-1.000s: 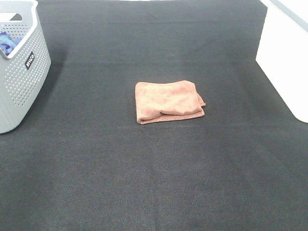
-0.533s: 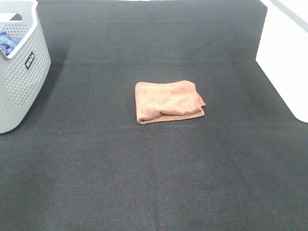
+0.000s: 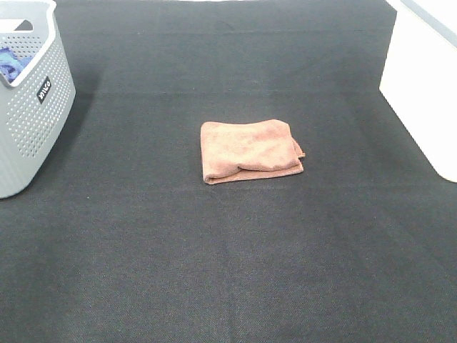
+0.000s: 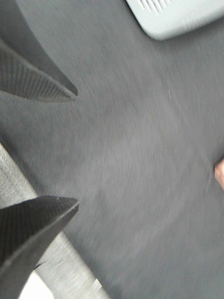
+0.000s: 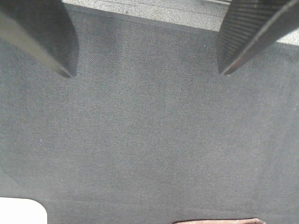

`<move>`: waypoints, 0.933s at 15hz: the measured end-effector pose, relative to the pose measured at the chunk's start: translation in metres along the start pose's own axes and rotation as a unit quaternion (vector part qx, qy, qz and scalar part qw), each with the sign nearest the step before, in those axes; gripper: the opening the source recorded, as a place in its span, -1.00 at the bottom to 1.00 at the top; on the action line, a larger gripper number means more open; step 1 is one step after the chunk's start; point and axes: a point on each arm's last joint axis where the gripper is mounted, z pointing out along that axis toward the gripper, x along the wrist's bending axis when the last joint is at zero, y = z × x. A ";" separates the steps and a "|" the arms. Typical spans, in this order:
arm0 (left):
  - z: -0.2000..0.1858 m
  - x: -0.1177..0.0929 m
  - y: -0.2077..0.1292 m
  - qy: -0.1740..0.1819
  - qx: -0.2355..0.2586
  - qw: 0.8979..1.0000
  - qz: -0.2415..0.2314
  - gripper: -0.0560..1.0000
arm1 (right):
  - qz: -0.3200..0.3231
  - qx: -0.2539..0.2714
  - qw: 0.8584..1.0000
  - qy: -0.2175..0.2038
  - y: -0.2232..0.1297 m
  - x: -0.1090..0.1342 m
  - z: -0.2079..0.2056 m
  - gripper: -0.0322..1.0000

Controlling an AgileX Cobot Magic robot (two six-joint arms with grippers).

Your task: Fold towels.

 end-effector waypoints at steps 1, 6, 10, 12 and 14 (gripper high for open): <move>0.000 0.001 0.000 0.016 0.000 1.000 -0.013 0.20 | 0.007 0.000 1.000 -0.005 0.000 -0.001 0.000 0.55; -0.012 -0.001 -0.007 0.081 -0.053 0.994 -0.042 0.20 | 0.016 -0.050 0.998 -0.022 -0.008 0.001 -0.013 0.55; -0.026 -0.009 -0.017 0.103 -0.109 0.988 -0.034 0.20 | 0.005 -0.133 0.991 -0.029 -0.024 0.006 -0.033 0.55; -0.026 -0.009 -0.018 0.104 -0.111 0.988 -0.034 0.20 | 0.000 -0.163 0.986 -0.032 -0.031 0.008 -0.039 0.55; -0.026 -0.009 -0.018 0.105 -0.111 0.988 -0.034 0.20 | 0.001 -0.166 0.986 -0.030 -0.032 0.009 -0.040 0.55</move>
